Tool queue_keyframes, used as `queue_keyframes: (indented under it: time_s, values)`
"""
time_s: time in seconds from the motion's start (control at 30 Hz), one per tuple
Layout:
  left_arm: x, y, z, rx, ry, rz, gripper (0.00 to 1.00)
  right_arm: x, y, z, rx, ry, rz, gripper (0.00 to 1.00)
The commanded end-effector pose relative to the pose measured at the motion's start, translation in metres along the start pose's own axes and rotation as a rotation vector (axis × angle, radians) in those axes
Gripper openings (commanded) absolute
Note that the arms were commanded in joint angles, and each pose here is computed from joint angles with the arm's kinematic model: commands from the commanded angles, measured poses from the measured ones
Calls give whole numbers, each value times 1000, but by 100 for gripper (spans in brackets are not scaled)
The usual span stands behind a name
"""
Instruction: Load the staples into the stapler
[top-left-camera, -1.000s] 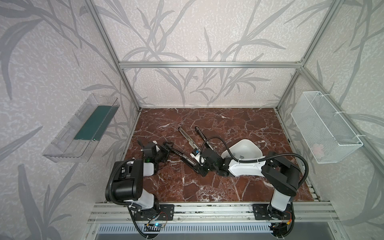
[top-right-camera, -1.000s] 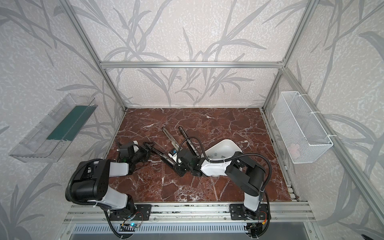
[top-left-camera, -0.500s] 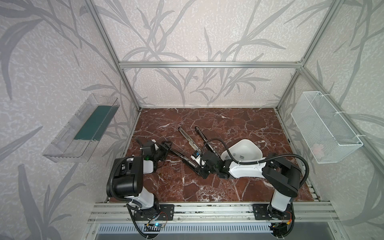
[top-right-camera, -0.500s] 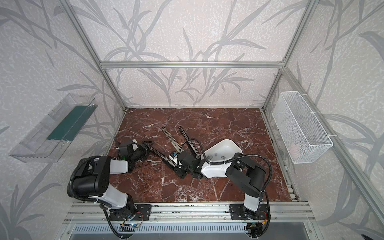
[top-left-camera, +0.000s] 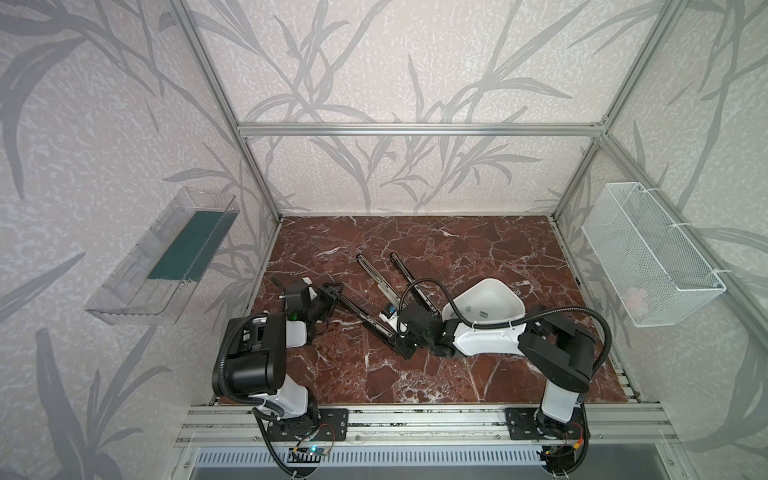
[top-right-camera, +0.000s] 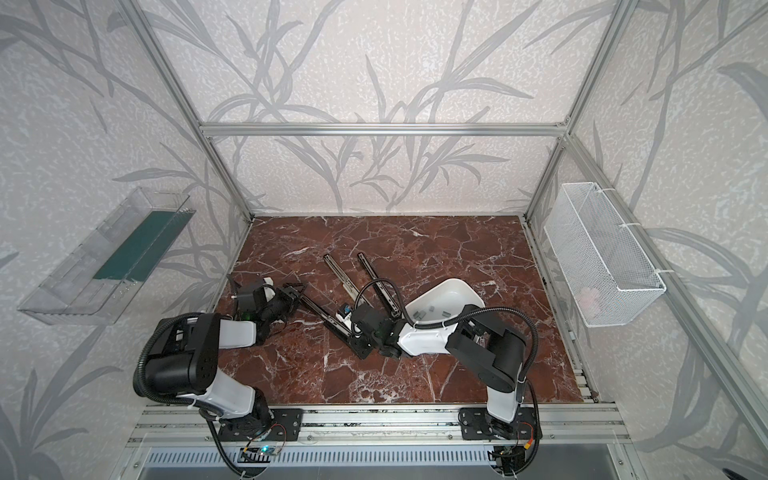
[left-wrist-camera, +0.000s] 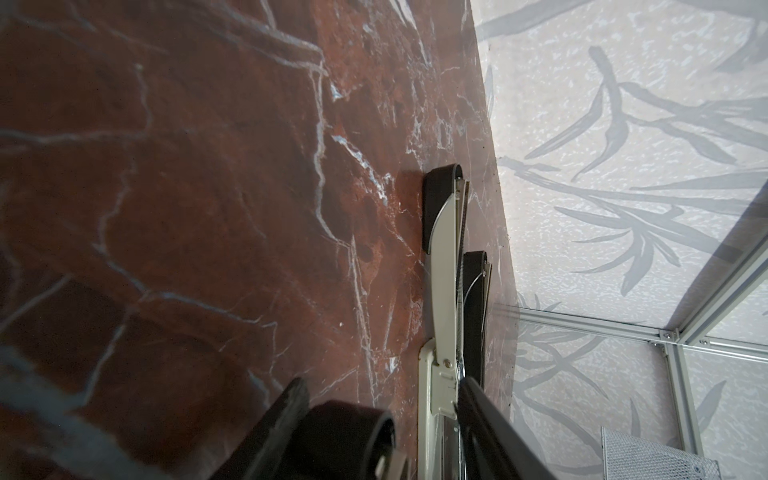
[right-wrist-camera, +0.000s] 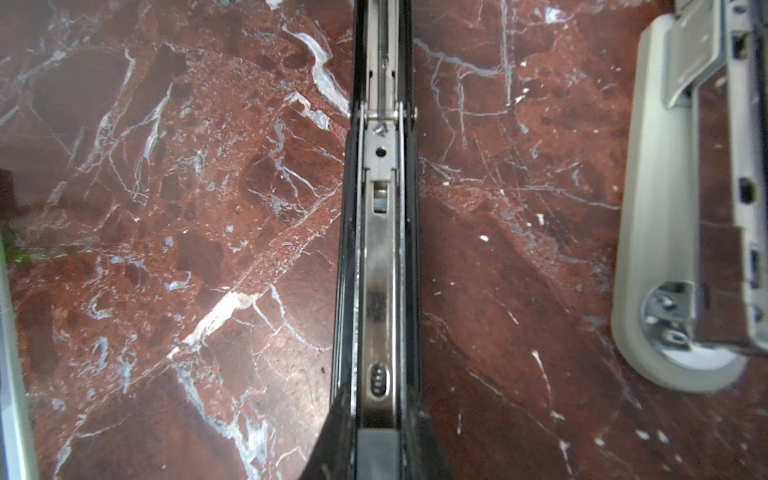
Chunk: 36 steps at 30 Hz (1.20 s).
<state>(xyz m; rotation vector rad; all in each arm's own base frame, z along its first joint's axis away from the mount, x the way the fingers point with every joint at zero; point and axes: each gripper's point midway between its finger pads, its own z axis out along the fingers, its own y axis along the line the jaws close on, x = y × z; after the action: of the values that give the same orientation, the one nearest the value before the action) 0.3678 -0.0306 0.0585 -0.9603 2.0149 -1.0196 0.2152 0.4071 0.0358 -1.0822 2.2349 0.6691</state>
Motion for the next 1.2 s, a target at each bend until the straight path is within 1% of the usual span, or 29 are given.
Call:
queue_keyframes:
  time_s: [0.0, 0.1, 0.2, 0.37, 0.5, 0.6, 0.7, 0.8, 0.93, 1.03, 1.17]
  values:
    - [-12, -23, -6, 36, -36, 75, 55, -22, 11, 0, -32, -55, -7, 0]
    - [-12, -26, -10, 29, -44, 101, 50, -21, 10, -2, -23, -56, -12, 0]
    - [-12, -34, -12, 50, -44, 124, 46, -21, 10, -1, -22, -52, -13, 0]
    - [-4, -45, -7, 58, -19, 175, 40, -24, 12, -3, -31, -61, -20, 0]
    - [10, -48, -2, 57, 4, 225, 39, -28, 14, -4, -36, -67, -22, 0]
    - [12, -48, -8, 29, -17, 266, 39, -28, 17, -3, -48, -65, -23, 0]
    - [13, -55, -16, 17, -23, 322, 39, -25, 16, -1, -46, -56, -24, 0]
    - [20, -67, -25, 13, -35, 417, 39, -24, 16, 1, -43, -45, -22, 0]
    - [36, -79, -34, -12, -59, 585, 36, -24, 14, 3, -32, -30, -17, 0]
    - [48, -81, -36, -18, -63, 673, 32, -24, 15, 4, -30, -29, -18, 0]
    - [67, -83, -39, -33, -78, 816, 32, -24, 14, 4, -24, -27, -12, 1]
